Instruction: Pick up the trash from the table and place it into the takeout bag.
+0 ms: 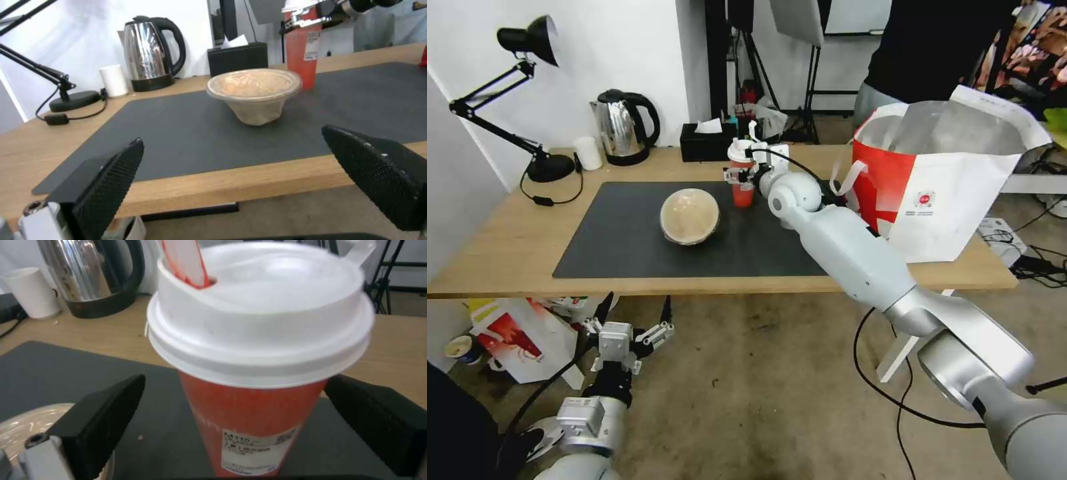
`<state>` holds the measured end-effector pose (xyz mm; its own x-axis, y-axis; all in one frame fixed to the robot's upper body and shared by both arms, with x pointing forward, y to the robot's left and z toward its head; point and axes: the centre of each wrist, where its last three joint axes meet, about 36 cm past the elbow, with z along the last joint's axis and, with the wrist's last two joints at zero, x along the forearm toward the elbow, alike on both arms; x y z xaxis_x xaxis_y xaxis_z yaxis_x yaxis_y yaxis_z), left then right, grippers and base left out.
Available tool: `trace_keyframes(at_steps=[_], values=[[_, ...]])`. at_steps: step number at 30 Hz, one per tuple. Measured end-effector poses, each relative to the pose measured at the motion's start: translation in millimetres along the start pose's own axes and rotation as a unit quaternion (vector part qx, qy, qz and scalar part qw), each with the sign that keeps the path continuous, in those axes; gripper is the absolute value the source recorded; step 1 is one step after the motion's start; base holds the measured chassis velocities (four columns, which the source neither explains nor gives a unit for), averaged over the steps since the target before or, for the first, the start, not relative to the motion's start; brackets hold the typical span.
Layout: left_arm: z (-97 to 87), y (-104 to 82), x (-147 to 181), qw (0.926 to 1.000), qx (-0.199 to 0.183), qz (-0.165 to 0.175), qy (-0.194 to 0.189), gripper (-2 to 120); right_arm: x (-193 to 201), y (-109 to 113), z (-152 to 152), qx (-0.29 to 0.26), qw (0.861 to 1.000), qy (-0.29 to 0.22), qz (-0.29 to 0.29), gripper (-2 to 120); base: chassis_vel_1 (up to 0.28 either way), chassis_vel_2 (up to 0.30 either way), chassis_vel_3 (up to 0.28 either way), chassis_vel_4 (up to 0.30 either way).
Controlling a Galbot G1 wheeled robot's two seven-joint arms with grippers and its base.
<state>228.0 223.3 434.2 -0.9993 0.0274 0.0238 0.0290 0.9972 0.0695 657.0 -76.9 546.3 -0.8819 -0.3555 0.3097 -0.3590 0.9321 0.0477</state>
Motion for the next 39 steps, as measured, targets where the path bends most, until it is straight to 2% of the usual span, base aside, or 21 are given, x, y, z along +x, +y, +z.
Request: trace_keyframes(at_steps=[12,15,16,19,21,24,26,39], values=[[0.0,0.0,0,1.0000,0.000,0.000,0.000,100,-19,-1,11,-0.003,1.000,0.011,0.010,98,0.000,0.000,0.000,0.000],[0.0,0.0,0,1.0000,0.000,0.000,0.000,100,-19,-2,12,-0.003,1.000,0.010,0.011,87,0.000,0.000,0.000,0.000],[0.0,0.0,0,1.0000,0.000,0.000,0.000,100,-19,-2,12,-0.003,1.000,0.010,0.011,87,0.000,0.000,0.000,0.000],[0.0,0.0,0,1.0000,0.000,0.000,0.000,100,-18,-5,14,-0.003,1.000,0.011,0.014,72,0.000,0.000,0.000,0.000],[0.0,0.0,0,1.0000,0.000,0.000,0.000,100,-18,-7,15,-0.003,1.000,0.011,0.014,68,0.000,0.000,0.000,0.000],[0.0,0.0,0,1.0000,0.000,0.000,0.000,100,-16,-11,16,-0.002,1.000,0.009,0.018,49,0.000,0.000,0.000,0.000],[0.0,0.0,0,1.0000,0.000,0.000,0.000,100,-15,-12,16,-0.002,1.000,0.009,0.018,47,0.000,0.000,0.000,0.000],[0.0,0.0,0,1.0000,0.000,0.000,0.000,100,-1,-15,6,-0.010,1.000,-0.008,0.019,15,0.000,0.000,0.000,0.000]])
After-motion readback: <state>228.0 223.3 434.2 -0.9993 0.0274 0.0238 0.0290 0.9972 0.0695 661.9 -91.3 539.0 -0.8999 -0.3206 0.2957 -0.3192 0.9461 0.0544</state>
